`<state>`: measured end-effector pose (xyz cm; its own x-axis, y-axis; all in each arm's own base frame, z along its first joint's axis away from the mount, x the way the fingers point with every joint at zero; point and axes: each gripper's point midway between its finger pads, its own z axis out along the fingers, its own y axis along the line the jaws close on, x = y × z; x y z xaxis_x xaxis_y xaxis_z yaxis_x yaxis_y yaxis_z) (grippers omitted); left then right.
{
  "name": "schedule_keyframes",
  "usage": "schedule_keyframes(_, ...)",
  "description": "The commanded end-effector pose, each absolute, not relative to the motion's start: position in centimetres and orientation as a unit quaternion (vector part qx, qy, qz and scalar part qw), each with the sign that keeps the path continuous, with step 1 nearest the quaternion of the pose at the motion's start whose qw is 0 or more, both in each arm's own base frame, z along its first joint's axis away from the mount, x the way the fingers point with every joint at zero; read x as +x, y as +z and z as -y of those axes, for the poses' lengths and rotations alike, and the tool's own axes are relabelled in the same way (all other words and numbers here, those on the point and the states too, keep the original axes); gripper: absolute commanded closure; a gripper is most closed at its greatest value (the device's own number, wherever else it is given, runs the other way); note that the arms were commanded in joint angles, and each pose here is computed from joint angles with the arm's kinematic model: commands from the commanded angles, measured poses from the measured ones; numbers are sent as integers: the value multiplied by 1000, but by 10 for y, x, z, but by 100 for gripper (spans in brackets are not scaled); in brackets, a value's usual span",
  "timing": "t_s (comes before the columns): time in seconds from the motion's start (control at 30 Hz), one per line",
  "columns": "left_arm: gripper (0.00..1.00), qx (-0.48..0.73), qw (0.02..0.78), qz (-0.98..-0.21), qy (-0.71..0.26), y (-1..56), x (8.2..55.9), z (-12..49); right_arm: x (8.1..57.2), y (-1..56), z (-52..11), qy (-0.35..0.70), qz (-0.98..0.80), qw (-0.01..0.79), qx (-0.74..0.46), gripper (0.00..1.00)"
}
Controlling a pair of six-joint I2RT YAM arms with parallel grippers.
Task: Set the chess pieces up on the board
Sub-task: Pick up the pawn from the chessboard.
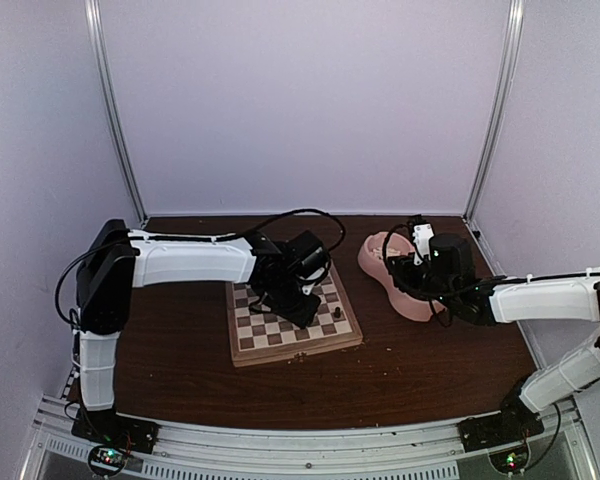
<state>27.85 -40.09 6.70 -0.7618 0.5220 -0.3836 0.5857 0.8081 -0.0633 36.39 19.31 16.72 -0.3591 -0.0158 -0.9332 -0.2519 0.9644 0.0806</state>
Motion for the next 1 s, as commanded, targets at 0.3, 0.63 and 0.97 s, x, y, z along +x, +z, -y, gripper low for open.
schedule_keyframes(0.3, 82, 297, 175, -935, -81, 65, 280, 404, 366, 180, -193, 106, -808, 573, -87, 44)
schedule_keyframes(0.63, 91, 285, 181, -937, -87, 79, 278, 401, 367, 178, -194, 103, -811, 569, -91, 44)
schedule_keyframes(0.97, 94, 277, 214, -935, -61, 109, 274, 366, 367, 176, -196, 106, -814, 563, -96, 44)
